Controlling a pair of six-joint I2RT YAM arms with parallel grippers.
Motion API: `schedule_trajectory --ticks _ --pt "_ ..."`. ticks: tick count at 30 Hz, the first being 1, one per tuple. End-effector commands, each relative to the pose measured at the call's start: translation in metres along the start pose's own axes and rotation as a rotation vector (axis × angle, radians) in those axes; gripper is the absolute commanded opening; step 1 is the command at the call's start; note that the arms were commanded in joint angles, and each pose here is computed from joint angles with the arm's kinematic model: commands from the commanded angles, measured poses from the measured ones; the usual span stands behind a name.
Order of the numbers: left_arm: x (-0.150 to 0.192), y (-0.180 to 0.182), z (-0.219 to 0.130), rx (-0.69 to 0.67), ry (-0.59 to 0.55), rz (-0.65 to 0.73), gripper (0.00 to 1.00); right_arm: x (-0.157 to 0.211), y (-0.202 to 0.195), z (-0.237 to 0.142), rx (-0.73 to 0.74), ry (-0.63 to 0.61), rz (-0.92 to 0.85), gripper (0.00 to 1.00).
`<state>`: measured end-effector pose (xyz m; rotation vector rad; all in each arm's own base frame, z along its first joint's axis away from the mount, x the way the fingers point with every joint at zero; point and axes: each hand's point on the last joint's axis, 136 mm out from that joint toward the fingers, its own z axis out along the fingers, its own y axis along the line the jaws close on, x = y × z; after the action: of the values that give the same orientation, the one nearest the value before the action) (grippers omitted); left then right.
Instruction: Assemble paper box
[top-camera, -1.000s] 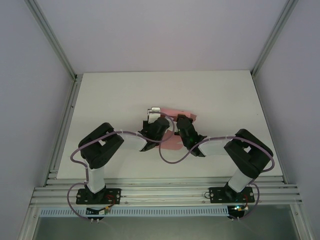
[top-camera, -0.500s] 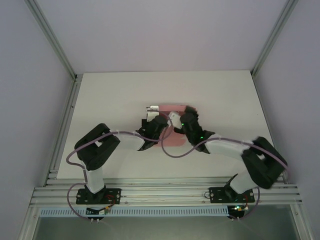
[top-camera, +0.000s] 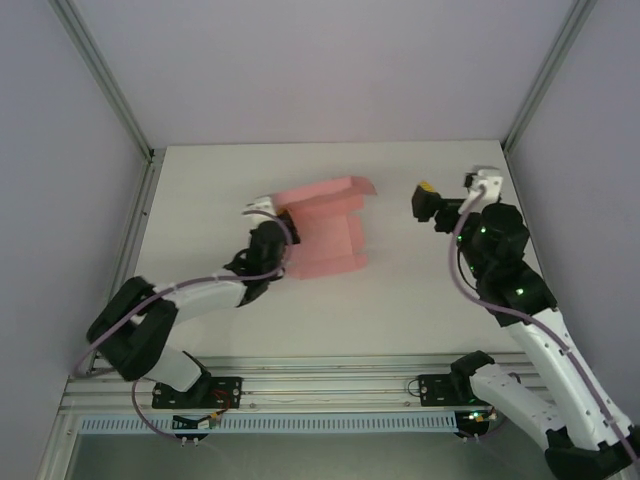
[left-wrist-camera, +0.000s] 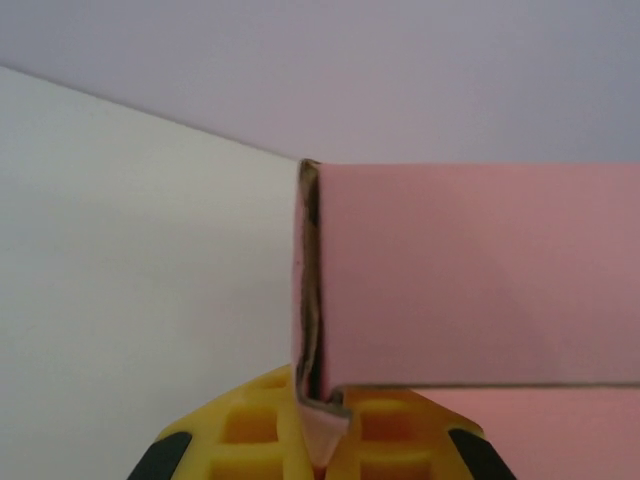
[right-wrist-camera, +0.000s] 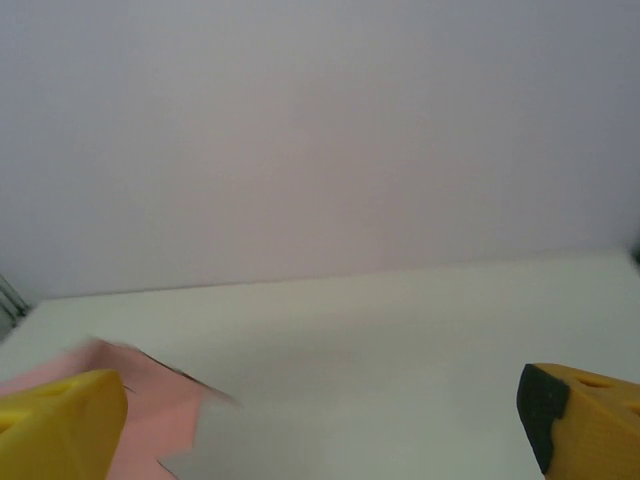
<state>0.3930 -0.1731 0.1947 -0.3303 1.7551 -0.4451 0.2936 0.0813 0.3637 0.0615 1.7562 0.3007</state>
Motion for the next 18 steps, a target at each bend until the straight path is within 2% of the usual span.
schedule_trajectory --ticks 1,3,5,9,14,18 --pt "-0.023 -0.025 -0.015 0.315 0.025 -0.331 0.00 0.070 0.003 0.000 -0.068 0.286 0.318 1.00" --pt "-0.036 -0.036 -0.027 0.419 0.020 -0.355 0.00 0.077 0.014 0.005 -0.162 0.332 0.413 1.00" --pt "-0.041 -0.047 -0.033 0.475 0.064 -0.365 0.00 0.079 0.036 0.011 -0.311 0.371 0.471 1.00" --pt "-0.052 -0.064 -0.047 0.579 0.068 -0.396 0.00 0.068 0.081 0.017 -0.610 0.397 0.490 1.00" --pt "-0.054 -0.071 -0.053 0.623 0.082 -0.406 0.00 0.050 0.103 0.021 -0.783 0.344 0.512 1.00" --pt "-0.050 -0.076 -0.051 0.653 0.094 -0.415 0.00 0.046 0.113 0.024 -0.830 0.354 0.519 1.00"
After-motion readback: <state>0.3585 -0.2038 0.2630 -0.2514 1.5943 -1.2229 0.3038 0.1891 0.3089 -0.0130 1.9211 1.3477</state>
